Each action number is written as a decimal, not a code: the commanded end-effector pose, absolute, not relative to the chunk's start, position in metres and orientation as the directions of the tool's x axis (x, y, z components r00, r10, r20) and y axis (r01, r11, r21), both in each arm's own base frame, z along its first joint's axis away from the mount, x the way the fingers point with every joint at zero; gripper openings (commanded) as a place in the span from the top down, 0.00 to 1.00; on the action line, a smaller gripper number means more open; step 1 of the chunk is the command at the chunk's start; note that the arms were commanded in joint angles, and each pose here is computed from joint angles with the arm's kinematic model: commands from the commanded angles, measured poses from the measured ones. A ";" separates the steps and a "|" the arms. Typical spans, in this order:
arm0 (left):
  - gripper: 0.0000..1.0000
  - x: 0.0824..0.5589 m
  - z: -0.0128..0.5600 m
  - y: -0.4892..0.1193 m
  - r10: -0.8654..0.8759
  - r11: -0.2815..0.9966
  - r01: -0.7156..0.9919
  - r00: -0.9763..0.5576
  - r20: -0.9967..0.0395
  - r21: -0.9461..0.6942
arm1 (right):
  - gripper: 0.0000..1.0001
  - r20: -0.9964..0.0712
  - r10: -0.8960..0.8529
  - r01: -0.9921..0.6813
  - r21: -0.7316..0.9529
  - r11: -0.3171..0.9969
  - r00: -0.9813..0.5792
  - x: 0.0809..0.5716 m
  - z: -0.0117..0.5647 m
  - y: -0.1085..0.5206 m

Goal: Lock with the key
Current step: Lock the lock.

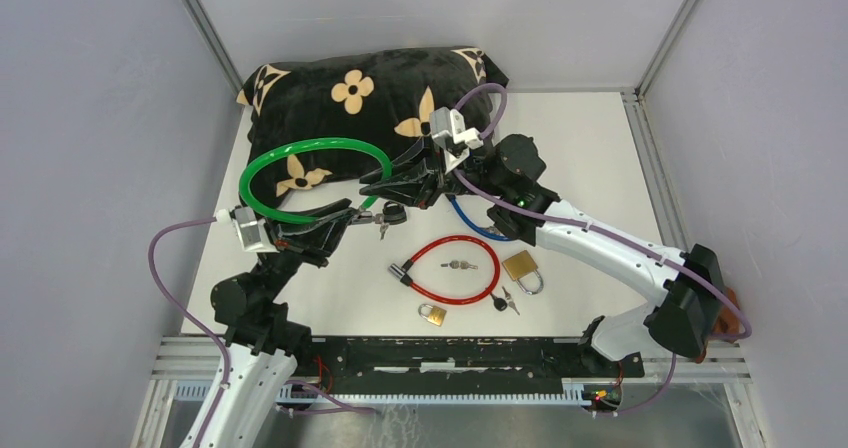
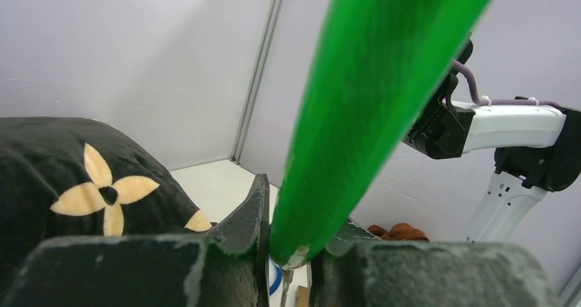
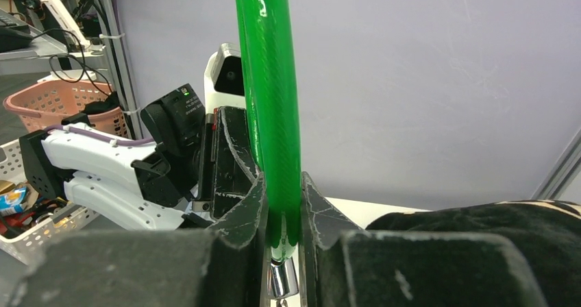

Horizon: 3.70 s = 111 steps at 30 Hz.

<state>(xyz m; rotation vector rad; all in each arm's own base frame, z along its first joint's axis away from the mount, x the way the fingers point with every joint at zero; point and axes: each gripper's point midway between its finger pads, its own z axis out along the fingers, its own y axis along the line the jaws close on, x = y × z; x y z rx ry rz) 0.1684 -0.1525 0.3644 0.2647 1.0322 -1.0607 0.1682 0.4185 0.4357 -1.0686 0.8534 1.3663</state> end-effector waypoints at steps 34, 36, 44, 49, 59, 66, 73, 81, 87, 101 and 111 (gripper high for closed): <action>0.98 0.170 0.360 -0.152 -0.568 0.529 0.816 0.136 -0.812 -0.234 | 1.00 -0.909 0.372 -0.976 -0.217 -0.036 0.188 0.153 0.477 0.397; 0.98 0.170 0.362 -0.152 -0.571 0.530 0.816 0.142 -0.809 -0.230 | 1.00 -0.912 0.371 -0.977 -0.207 -0.042 0.177 0.153 0.474 0.398; 0.98 0.166 0.370 -0.151 -0.584 0.520 0.824 0.151 -0.797 -0.225 | 1.00 -0.930 0.346 -0.986 -0.154 -0.068 0.122 0.159 0.455 0.410; 0.98 0.165 0.371 -0.151 -0.586 0.520 0.824 0.152 -0.796 -0.225 | 1.00 -0.934 0.338 -0.987 -0.144 -0.075 0.111 0.161 0.451 0.413; 0.98 0.164 0.372 -0.150 -0.586 0.520 0.826 0.160 -0.794 -0.217 | 1.00 -0.949 0.305 -0.993 -0.105 -0.061 0.082 0.166 0.436 0.416; 0.98 0.164 0.372 -0.151 -0.590 0.512 0.830 0.152 -0.793 -0.222 | 1.00 -0.946 0.316 -0.992 -0.100 -0.070 0.073 0.165 0.436 0.417; 0.98 0.161 0.373 -0.151 -0.595 0.504 0.835 0.149 -0.790 -0.222 | 1.00 -0.950 0.303 -0.993 -0.103 -0.058 0.081 0.170 0.430 0.420; 0.98 0.158 0.376 -0.150 -0.616 0.486 0.842 0.142 -0.775 -0.232 | 1.00 -0.955 0.292 -0.995 -0.076 -0.066 0.053 0.173 0.422 0.428; 0.98 0.155 0.388 -0.138 -0.668 0.485 0.835 0.163 -0.726 -0.259 | 1.00 -0.959 0.285 -0.991 -0.043 -0.126 0.006 0.167 0.418 0.441; 0.98 0.138 0.414 -0.124 -0.713 0.488 0.843 0.237 -0.660 -0.226 | 0.78 -0.971 0.237 -0.978 -0.031 -0.204 -0.018 0.160 0.409 0.464; 0.98 0.135 0.408 -0.124 -0.648 0.550 0.824 0.317 -0.692 -0.138 | 0.56 -0.955 0.263 -0.959 -0.195 -0.204 0.138 0.148 0.430 0.446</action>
